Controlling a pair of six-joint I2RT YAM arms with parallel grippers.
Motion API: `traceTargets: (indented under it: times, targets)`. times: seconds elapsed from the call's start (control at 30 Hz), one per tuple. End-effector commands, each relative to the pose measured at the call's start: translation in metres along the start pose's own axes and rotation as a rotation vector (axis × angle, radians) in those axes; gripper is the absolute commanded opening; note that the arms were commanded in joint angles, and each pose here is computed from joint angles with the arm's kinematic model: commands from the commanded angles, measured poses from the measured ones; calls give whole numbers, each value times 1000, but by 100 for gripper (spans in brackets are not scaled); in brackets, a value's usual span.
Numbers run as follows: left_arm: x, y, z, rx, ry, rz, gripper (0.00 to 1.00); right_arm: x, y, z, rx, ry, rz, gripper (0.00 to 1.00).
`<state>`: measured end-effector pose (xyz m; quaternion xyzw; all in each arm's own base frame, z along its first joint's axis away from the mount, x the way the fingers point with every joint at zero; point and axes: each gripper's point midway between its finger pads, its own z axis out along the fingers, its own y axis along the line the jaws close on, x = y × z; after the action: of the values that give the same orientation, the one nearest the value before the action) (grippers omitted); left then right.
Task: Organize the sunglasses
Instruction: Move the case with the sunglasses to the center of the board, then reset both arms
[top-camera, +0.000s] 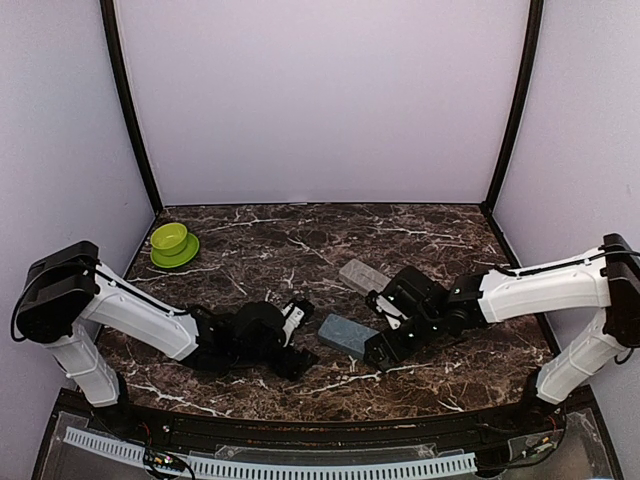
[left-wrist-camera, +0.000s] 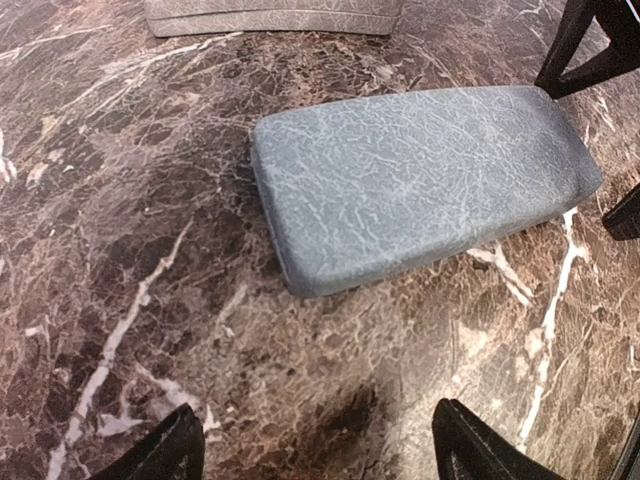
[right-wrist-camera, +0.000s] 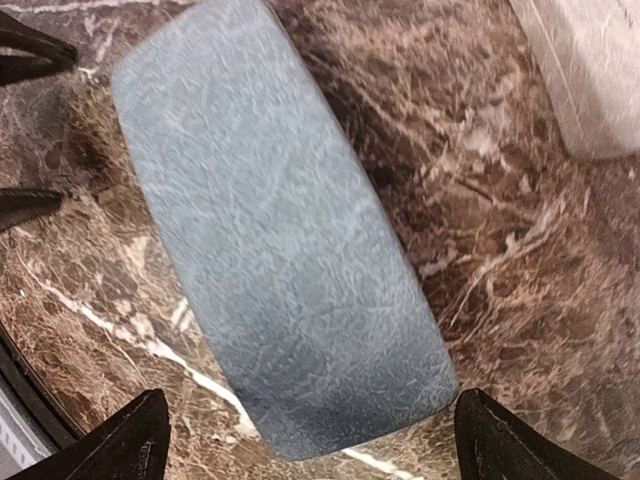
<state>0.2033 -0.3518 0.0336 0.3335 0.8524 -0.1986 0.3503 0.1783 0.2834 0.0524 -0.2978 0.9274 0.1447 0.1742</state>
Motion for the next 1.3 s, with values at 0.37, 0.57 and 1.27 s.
traceTargets:
  times: [0.37, 0.57, 1.27]
  targets:
    - [-21, 26, -28, -135, -53, -74, 83, -4, 2, 37, 52, 32, 39, 82]
    - [-27, 44, -43, -177, -75, -97, 83, -38, 7, 47, 84, -38, 19, 70]
    - [-56, 145, -103, -411, -172, -262, 99, -80, -94, -66, 259, -292, 209, 100]
